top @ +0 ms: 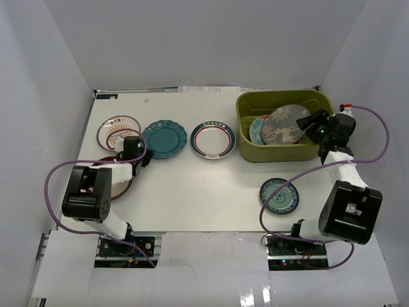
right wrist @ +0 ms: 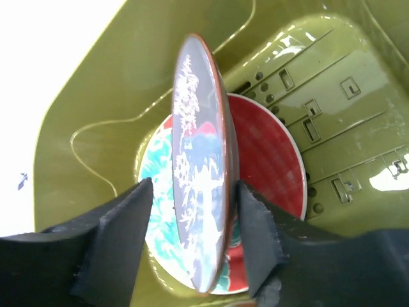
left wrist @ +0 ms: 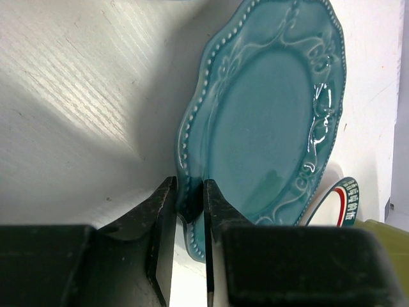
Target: Place the plates into the plastic bin on the countertop
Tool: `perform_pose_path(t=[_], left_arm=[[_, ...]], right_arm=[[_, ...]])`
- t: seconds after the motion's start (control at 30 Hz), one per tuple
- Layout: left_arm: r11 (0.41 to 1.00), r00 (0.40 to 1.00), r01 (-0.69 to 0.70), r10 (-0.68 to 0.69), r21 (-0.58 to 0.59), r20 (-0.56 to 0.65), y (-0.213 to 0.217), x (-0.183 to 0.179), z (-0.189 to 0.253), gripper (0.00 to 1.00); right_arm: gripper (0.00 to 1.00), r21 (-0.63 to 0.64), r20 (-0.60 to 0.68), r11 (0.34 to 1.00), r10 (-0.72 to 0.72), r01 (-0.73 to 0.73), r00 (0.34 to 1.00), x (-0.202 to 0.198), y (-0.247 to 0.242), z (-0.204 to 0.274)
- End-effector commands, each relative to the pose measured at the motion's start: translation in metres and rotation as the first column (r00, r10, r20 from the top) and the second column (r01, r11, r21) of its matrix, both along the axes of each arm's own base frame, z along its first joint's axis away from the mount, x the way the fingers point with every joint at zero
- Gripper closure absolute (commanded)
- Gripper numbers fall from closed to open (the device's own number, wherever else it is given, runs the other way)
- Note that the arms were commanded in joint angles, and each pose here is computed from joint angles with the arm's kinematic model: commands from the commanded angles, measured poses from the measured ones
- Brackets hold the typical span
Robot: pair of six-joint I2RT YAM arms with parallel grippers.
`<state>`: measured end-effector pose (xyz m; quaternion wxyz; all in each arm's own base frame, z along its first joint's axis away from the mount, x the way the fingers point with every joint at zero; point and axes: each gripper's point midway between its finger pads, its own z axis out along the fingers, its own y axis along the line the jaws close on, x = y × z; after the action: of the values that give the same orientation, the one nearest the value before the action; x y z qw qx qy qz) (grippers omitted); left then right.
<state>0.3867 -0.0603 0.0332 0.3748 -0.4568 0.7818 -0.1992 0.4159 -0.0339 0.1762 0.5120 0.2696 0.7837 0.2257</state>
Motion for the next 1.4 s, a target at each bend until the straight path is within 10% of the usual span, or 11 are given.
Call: perform_pose_path(t=[0.0,0.2,0.93,1.37], left_arm=[[0.995,0.998,0.033,-0.028,0.093,-0.06,0.006,-0.024,-0.011,1.0],[0.99,0.994,0.079,-0.087,0.118,0.067,-0.004,-0.03,0.027,1.0],[0.975,0.795,0.208,-0.217,0.081,0.566,-0.029,-0.074,0.202,1.0],[0.913,0.57,0.4,-0.317,0.081,0.758,-0.061,-0.118,0.306,1.0]], right_arm=[[0.28,-0.018,-0.134,1.0,0.002,-0.004,0.991,-0.021,0.002,-0.039],[0.02,-0.071,-0.113,0.998,-0.011,0.003,0.994,-0.033,0.0,-0.029],[0.1,-0.365,-0.316,0.927,-0.034,-0.089,0.948,-0.067,0.004,-0.056],[0.1,-0.268,-0.058,0.938,0.211,-0.219,0.976,-0.051,0.06,0.053]])
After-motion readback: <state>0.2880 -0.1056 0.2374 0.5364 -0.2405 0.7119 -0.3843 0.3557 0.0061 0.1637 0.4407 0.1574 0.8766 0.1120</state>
